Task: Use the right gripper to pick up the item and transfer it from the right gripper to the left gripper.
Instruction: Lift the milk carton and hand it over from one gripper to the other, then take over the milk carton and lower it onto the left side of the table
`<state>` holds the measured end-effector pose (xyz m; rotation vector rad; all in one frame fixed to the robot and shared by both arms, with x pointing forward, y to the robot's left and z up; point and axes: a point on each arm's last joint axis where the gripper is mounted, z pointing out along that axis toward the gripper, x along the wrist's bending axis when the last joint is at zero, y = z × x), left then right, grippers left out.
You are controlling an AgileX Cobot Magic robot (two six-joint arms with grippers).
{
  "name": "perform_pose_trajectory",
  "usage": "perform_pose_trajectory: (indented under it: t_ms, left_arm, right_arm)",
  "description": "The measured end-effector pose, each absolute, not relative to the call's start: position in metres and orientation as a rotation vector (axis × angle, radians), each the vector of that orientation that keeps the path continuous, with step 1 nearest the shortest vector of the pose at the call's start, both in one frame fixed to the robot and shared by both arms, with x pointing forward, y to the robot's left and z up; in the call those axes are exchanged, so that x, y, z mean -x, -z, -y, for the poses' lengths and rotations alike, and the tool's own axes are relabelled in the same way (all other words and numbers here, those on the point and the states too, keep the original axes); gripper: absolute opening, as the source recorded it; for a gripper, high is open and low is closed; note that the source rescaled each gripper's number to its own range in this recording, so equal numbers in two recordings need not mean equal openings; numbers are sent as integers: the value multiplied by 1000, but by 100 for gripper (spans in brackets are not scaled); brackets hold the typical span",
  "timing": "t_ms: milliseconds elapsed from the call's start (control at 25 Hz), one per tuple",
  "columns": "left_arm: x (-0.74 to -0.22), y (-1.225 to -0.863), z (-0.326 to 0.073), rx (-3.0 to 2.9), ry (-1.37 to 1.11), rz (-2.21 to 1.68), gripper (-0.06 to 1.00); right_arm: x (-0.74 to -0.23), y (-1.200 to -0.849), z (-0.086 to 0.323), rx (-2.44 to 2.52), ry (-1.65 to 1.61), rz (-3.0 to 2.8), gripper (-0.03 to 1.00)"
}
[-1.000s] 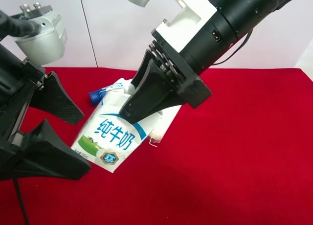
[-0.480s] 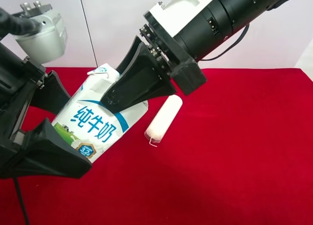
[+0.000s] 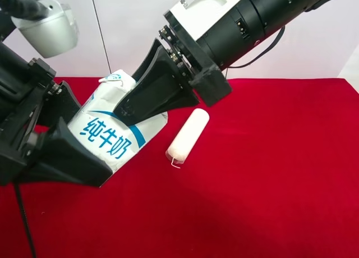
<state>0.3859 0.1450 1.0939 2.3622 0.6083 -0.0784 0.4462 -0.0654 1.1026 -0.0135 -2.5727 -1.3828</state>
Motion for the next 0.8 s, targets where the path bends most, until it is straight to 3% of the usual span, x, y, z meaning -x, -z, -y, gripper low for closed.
perform_pose_trajectory:
  t_ms: [40,80,480,520,600,680,800]
  left_arm:
    - [-386,-1094,-145,-2363,76,-608,7]
    - [-386,-1094,-145,-2364,75,-607,3]
    - [-387,-1094,-145,-2361,54,-603,5]
    - [-388,-1094,-145,-2358,49,-603,4]
    - [-390,-1095,-144,-2344,34,-609,1]
    - [-391,-1093,-144,-2348,33,-611,1]
    - [-391,-1093,-144,-2348,31,-612,1]
  right_arm:
    - [-446,-1103,66,2,1383,2573,0]
    - [-445,-1103,66,-4,1384,2572,0]
    - [-446,-1103,66,-39,1398,2585,3]
    - [-446,-1103,65,-57,1407,2585,13]
    - [-445,-1105,65,-93,1437,2576,55]
    - [-445,-1105,64,-108,1448,2574,83]
    - [-446,-1105,64,-116,1453,2580,96]
